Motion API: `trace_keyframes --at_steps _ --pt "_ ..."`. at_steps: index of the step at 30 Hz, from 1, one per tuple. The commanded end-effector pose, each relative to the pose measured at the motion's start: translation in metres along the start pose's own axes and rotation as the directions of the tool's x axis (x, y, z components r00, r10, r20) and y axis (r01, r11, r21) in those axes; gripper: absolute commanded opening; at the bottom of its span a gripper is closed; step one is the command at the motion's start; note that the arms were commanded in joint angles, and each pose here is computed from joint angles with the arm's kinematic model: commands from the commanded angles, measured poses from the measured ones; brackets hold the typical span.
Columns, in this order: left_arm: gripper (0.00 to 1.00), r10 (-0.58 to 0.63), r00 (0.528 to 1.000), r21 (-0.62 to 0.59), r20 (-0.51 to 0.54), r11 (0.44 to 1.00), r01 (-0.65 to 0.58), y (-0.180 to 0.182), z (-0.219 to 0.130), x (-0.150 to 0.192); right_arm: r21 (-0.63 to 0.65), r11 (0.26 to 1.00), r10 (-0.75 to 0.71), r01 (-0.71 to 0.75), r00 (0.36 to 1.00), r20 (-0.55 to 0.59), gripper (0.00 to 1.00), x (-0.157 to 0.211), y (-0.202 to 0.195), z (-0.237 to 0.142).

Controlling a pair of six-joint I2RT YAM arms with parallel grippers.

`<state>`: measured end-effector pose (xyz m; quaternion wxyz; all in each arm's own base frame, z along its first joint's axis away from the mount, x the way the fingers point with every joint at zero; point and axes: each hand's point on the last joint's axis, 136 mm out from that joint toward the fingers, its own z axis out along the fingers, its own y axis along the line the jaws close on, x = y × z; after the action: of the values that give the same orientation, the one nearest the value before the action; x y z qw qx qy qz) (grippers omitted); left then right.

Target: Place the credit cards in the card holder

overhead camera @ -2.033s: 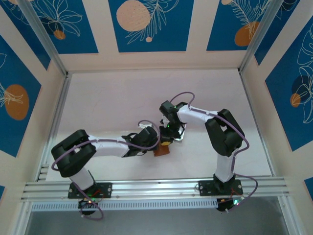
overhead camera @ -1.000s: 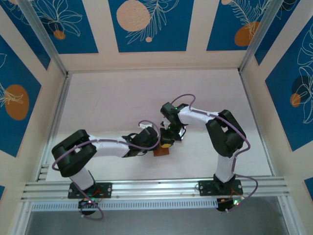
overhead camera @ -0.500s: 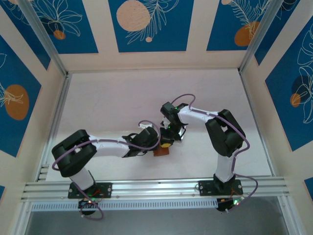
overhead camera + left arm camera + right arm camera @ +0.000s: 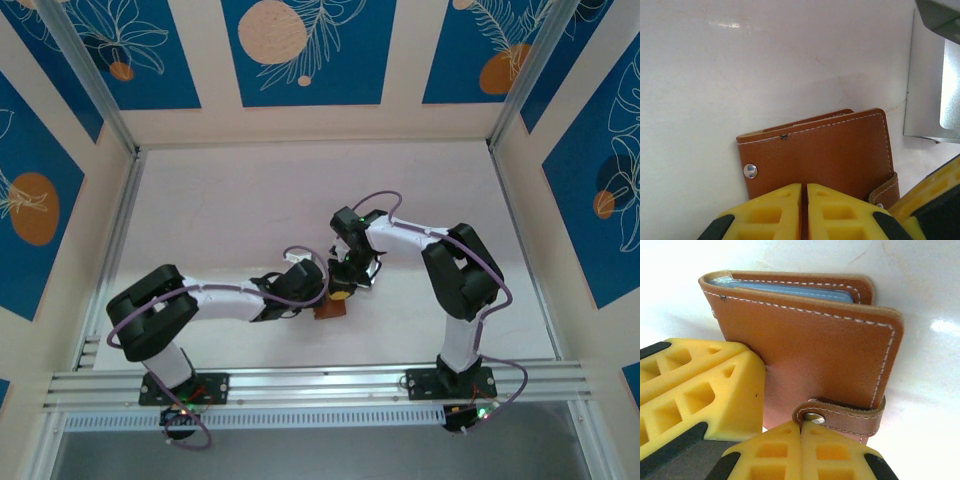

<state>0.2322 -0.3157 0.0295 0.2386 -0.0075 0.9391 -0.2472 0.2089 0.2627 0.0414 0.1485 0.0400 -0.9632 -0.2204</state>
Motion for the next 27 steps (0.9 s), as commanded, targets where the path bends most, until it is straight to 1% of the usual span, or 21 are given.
trace_keyframes --at_steps 1,15,19,27 --pt "0.10 0.030 0.994 -0.106 -0.106 0.994 -0.042 0.032 0.012 0.034 -0.043 0.999 0.000 -0.001 1.000 -0.019 0.00 0.002 0.010 0.000" --pt "0.10 0.031 0.994 -0.105 -0.108 0.994 -0.042 0.032 0.013 0.035 0.000 0.999 0.037 -0.037 0.997 -0.065 0.00 0.001 -0.004 0.022" --pt "0.10 0.033 0.994 -0.107 -0.107 0.993 -0.044 0.033 0.013 0.035 0.045 0.997 0.061 -0.058 0.996 -0.065 0.00 -0.003 -0.014 0.026" --pt "0.10 0.038 0.993 -0.110 -0.110 0.993 -0.051 0.032 0.013 0.035 0.052 0.996 0.075 -0.071 0.994 -0.081 0.00 -0.005 -0.019 0.038"
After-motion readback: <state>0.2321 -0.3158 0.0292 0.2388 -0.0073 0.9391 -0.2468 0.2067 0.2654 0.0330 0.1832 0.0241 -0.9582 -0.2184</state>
